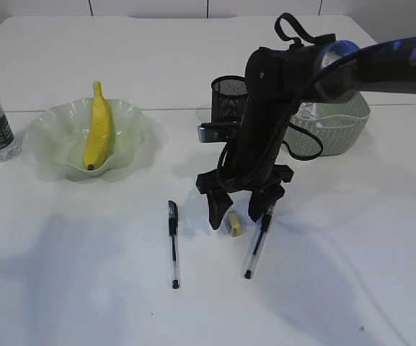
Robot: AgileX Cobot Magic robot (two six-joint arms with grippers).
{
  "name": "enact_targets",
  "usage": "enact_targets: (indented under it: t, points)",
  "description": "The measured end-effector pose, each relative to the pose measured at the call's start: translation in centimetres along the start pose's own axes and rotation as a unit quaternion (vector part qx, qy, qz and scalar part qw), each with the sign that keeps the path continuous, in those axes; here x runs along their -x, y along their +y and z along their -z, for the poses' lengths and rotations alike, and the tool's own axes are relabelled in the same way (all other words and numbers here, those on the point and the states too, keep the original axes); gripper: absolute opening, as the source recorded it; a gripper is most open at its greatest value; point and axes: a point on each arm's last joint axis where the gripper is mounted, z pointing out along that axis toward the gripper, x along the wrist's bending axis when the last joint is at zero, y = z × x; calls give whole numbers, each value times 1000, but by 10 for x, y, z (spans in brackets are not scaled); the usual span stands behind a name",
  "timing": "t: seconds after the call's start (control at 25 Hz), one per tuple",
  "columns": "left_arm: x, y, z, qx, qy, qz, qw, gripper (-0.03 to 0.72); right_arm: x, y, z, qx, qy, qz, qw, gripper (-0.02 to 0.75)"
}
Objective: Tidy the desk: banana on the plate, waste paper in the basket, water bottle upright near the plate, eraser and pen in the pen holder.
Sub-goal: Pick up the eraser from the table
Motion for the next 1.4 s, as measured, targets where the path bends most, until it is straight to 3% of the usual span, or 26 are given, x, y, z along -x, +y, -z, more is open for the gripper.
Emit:
enact_targets:
  t: [0.72,1.0,1.4]
  points:
    - [0,0,0,1,0,0,1000,-24,1,-1,-1,-2,-35,21,999,583]
    - [0,0,0,1,0,0,1000,-24,0,0,-1,-1,-32,20,999,479]
    - [0,0,0,2,-1,0,1000,-24,-1,-1,-2,-1,-29,19,999,464]
